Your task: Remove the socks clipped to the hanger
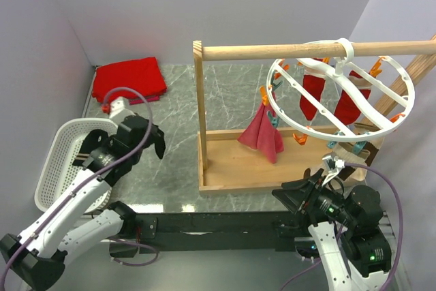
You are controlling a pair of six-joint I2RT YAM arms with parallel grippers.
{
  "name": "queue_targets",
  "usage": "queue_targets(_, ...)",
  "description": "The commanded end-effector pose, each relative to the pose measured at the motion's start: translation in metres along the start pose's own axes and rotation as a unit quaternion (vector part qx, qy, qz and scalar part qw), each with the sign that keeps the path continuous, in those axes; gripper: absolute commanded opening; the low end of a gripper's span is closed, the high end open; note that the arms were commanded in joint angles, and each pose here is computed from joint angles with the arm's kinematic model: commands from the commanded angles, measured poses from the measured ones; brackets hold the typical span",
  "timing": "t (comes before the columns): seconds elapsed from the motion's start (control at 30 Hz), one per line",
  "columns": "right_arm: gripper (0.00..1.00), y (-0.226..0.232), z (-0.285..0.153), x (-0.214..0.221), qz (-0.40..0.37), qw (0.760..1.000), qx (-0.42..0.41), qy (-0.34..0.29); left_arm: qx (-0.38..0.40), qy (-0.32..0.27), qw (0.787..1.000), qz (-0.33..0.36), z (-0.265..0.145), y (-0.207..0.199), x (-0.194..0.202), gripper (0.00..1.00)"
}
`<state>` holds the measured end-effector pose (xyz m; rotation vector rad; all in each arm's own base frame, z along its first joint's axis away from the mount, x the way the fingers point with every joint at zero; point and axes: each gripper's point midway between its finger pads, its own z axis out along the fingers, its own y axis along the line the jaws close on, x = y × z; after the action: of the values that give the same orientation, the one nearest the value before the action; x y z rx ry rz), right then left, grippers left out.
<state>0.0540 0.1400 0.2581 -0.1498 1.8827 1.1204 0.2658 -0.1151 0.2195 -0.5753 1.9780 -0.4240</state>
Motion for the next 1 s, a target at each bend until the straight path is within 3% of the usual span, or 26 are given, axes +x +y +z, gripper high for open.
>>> queue_targets(0.0,0.7,0.0,-0.002,-0.007,-0.016,1.0,0.01,-0.008,-0.151,-0.118,0.978,-0.08,-0.023,0.055,-0.063,0.11)
queue_targets(0.03,0.7,-0.001,-0.001,-0.006,-0.017,1.0,0.01,-0.007,-0.17,-0.139,0.969,-0.114,-0.028,0.063,-0.072,0.24)
queue_targets(0.1,0.7,-0.001,-0.001,-0.005,-0.015,1.0,0.009,-0.005,-0.215,-0.178,0.953,-0.12,-0.043,0.083,-0.09,0.27)
queue_targets(0.2,0.7,0.0,0.001,-0.002,-0.01,1.0,0.0,-0.001,-0.222,-0.211,0.945,-0.115,-0.049,0.088,-0.11,0.18)
queue_targets(0.27,0.71,0.002,0.001,-0.003,-0.01,1.0,-0.006,-0.002,-0.243,-0.216,0.938,-0.119,-0.046,0.099,-0.118,0.03)
queue_targets(0.4,0.71,0.008,-0.002,-0.007,-0.019,1.0,-0.012,-0.006,-0.271,-0.215,0.928,-0.138,-0.032,0.118,-0.133,0.01)
queue_targets(0.53,0.71,0.011,-0.006,-0.007,-0.024,1.0,-0.011,-0.007,-0.342,-0.237,0.894,-0.166,-0.031,0.166,-0.154,0.01)
queue_targets(0.6,0.71,0.014,-0.008,-0.006,-0.026,1.0,-0.015,-0.009,-0.357,-0.227,0.888,-0.18,-0.03,0.183,-0.158,0.01)
queue_targets(0.67,0.71,0.014,-0.008,-0.006,-0.025,1.0,-0.014,-0.008,-0.374,-0.22,0.879,-0.2,-0.029,0.207,-0.16,0.18)
queue_targets(0.7,0.71,0.014,-0.009,-0.005,-0.027,1.0,-0.014,-0.008,-0.376,-0.213,0.878,-0.205,-0.027,0.213,-0.159,0.47)
queue_targets(0.73,0.71,0.015,-0.01,-0.005,-0.026,1.0,-0.014,-0.009,-0.385,-0.212,0.873,-0.212,-0.031,0.224,-0.16,0.66)
queue_targets(0.8,0.72,0.015,-0.01,-0.005,-0.026,1.0,-0.014,-0.01,-0.359,-0.199,0.885,-0.218,-0.027,0.219,-0.158,0.96)
queue_targets(0.97,0.72,0.014,-0.008,-0.005,-0.02,1.0,-0.016,-0.007,-0.287,-0.184,0.912,-0.229,-0.015,0.196,-0.153,0.96)
